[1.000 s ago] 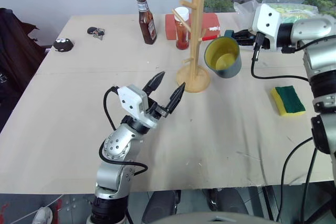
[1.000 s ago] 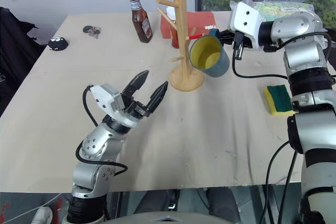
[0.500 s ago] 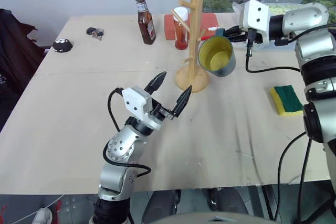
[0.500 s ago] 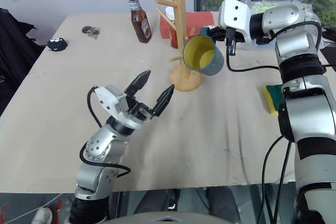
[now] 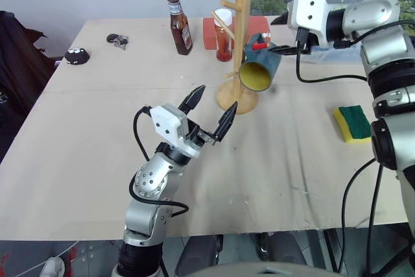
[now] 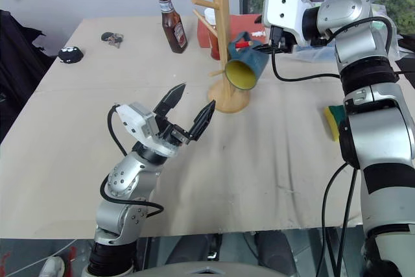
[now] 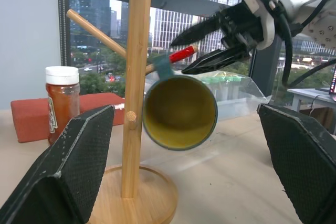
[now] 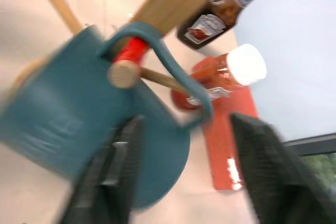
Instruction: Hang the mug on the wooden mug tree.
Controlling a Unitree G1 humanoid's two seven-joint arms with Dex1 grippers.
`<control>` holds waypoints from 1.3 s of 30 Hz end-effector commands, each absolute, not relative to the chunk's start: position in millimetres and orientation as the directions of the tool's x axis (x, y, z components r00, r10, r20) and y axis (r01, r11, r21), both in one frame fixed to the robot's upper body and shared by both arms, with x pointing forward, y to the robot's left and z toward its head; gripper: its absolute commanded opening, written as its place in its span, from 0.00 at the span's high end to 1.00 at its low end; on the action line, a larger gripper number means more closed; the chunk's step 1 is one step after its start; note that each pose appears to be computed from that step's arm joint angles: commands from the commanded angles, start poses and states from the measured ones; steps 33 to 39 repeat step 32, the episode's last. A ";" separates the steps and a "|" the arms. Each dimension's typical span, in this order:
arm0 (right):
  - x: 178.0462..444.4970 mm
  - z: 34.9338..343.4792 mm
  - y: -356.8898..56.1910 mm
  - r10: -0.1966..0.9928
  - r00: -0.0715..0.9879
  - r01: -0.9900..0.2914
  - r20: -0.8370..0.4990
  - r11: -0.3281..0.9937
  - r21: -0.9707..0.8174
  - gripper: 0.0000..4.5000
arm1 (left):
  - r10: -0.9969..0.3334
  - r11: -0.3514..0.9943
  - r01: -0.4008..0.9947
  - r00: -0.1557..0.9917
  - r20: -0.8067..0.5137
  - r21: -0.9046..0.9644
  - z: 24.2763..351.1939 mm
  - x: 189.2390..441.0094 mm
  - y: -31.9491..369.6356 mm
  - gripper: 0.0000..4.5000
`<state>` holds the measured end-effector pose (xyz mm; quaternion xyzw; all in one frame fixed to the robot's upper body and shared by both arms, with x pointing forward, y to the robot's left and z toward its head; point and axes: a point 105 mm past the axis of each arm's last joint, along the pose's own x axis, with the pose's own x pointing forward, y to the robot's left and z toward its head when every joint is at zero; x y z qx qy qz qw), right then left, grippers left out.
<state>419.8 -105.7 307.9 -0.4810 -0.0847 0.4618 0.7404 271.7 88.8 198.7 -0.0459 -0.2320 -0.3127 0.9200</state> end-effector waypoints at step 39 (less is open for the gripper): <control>248.5 76.8 -164.0 0.627 0.776 -0.629 -0.061 0.778 -0.009 0.01 | -0.561 0.814 0.573 0.819 -0.122 0.097 92.5 235.9 143.6 0.00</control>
